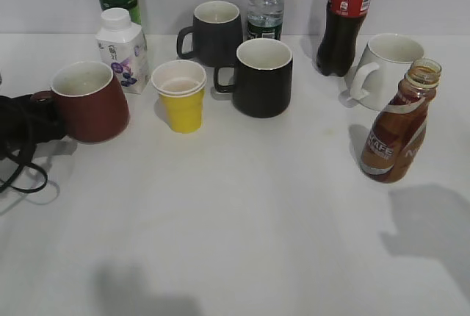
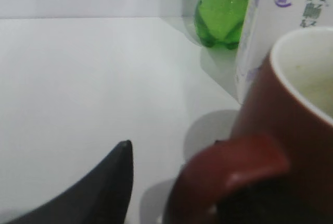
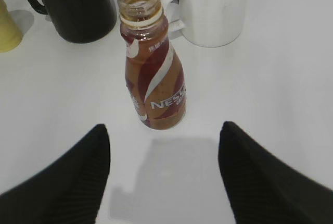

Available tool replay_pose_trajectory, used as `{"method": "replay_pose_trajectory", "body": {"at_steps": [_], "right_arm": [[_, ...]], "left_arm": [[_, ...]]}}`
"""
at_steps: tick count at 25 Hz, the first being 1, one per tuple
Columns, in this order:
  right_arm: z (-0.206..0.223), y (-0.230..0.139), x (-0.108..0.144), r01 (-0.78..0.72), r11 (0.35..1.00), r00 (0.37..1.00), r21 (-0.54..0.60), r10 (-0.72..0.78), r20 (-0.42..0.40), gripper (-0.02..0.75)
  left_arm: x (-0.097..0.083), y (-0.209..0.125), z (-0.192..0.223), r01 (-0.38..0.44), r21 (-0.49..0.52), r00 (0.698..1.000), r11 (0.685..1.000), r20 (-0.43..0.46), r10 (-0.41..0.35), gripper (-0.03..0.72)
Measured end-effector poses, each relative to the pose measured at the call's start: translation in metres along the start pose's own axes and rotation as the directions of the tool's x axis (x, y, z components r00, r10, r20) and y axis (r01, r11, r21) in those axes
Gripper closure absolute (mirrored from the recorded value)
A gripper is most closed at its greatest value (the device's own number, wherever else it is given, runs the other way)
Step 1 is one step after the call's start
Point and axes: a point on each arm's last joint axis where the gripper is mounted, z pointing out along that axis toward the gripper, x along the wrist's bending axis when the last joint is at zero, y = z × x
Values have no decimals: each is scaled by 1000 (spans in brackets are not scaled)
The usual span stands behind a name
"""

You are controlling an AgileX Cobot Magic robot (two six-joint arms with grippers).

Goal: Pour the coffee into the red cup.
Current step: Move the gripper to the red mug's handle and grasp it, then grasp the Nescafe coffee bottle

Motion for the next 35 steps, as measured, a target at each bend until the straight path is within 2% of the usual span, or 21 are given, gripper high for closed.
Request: {"method": "replay_pose_trajectory", "body": {"at_steps": [6, 8, 14, 17, 20, 23, 28, 35], "right_arm": [[0, 0, 0, -2, 1000, 1000, 0, 2, -1, 248], [0, 0, 0, -1, 1000, 1000, 0, 1, -1, 249], [2, 0, 0, 59, 998, 998, 8, -59, -1, 251], [9, -1, 0, 53, 998, 999, 31, -52, -6, 237], [23, -4, 1, -17, 996, 1000, 93, 19, -18, 176], [40, -8, 0, -53, 986, 998, 159, 55, -8, 136], [67, -11, -3, -59, 984, 998, 170, 56, 24, 129], [93, -19, -8, -61, 979, 997, 192, 51, 61, 129]], "left_arm": [[0, -1, 16, -5, -12, 1000, 1000, 8, 5, 343], [0, 0, 21, -12, -18, 1000, 1000, 21, 13, 393], [-1, 4, 29, -26, -30, 999, 999, 30, 27, 617], [-1, 5, 28, -28, -28, 999, 999, 30, 29, 617], [-2, 11, 20, -35, -25, 999, 999, 28, 35, 617], [-3, 26, 6, -41, -69, 999, 997, 28, 43, 617], [-6, 46, -23, -45, -140, 998, 989, 28, 50, 617], [-11, 51, -62, -74, -119, 996, 990, 46, 80, 618]]}}
